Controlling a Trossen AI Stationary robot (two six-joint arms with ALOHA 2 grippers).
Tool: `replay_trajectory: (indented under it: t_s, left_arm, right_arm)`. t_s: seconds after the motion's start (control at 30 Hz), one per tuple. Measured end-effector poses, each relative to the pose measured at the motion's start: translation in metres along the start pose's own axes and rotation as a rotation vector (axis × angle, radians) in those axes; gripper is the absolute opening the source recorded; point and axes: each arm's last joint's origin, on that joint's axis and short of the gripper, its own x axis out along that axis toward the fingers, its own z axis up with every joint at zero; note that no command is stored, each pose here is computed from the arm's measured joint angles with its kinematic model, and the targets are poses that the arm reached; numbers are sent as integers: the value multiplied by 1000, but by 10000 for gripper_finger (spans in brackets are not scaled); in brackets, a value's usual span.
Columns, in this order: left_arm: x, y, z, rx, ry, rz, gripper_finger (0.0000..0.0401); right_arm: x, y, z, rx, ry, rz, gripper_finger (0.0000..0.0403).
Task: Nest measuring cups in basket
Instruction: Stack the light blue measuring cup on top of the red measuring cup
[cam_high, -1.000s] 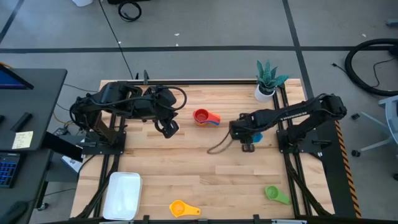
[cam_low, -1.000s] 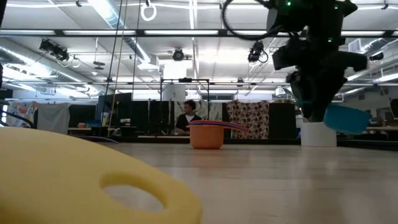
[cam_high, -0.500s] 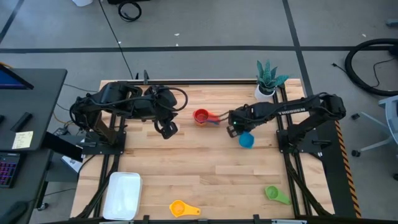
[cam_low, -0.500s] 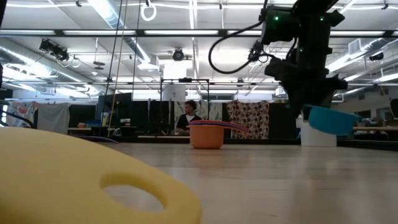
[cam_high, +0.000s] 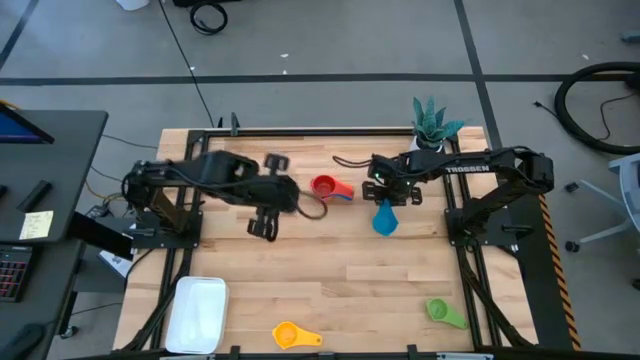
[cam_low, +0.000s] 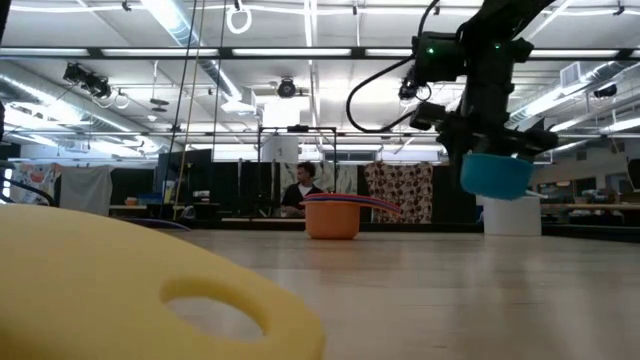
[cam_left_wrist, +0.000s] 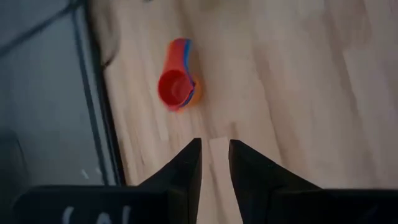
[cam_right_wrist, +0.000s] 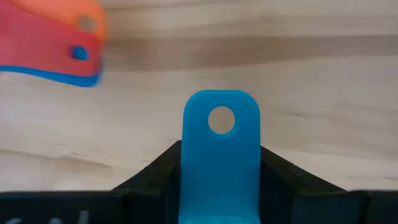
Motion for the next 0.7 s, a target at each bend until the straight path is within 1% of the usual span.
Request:
replay_trajectory:
  t_s: [0.1, 0.17, 0.27, 0.4, 0.47, 0.53, 0.57, 0.63, 0.7]
  left_arm:
    - [26, -8, 5, 184, 2, -10, 86]
    - [42, -12, 11, 281, -31, 5, 86]
    - [62, -17, 21, 373, -121, 51, 86]
    - [83, -21, 35, 497, -261, 141, 86]
    - [92, -22, 38, 568, -336, 141, 86]
    - [101, -24, 40, 594, -409, 118, 86]
    - [107, -25, 40, 595, -424, 108, 86]
    - [115, -28, 38, 592, -421, 108, 86]
    - [118, -29, 36, 590, -387, 127, 86]
  right_arm:
    - [-1, 3, 4, -24, -5, 44, 154]
    - [-1, 5, 5, -39, -11, 60, 154]
    - [-1, 5, 5, -60, -14, 57, 154]
    - [-1, 5, 5, -110, -21, 55, 154]
    - [-1, 5, 5, -132, -21, 55, 154]
    - [-1, 5, 5, -144, -19, 55, 154]
    - [-1, 5, 5, -145, -19, 56, 154]
    - [-1, 5, 4, -138, -13, 58, 154]
    - [-1, 5, 4, -125, -4, 63, 154]
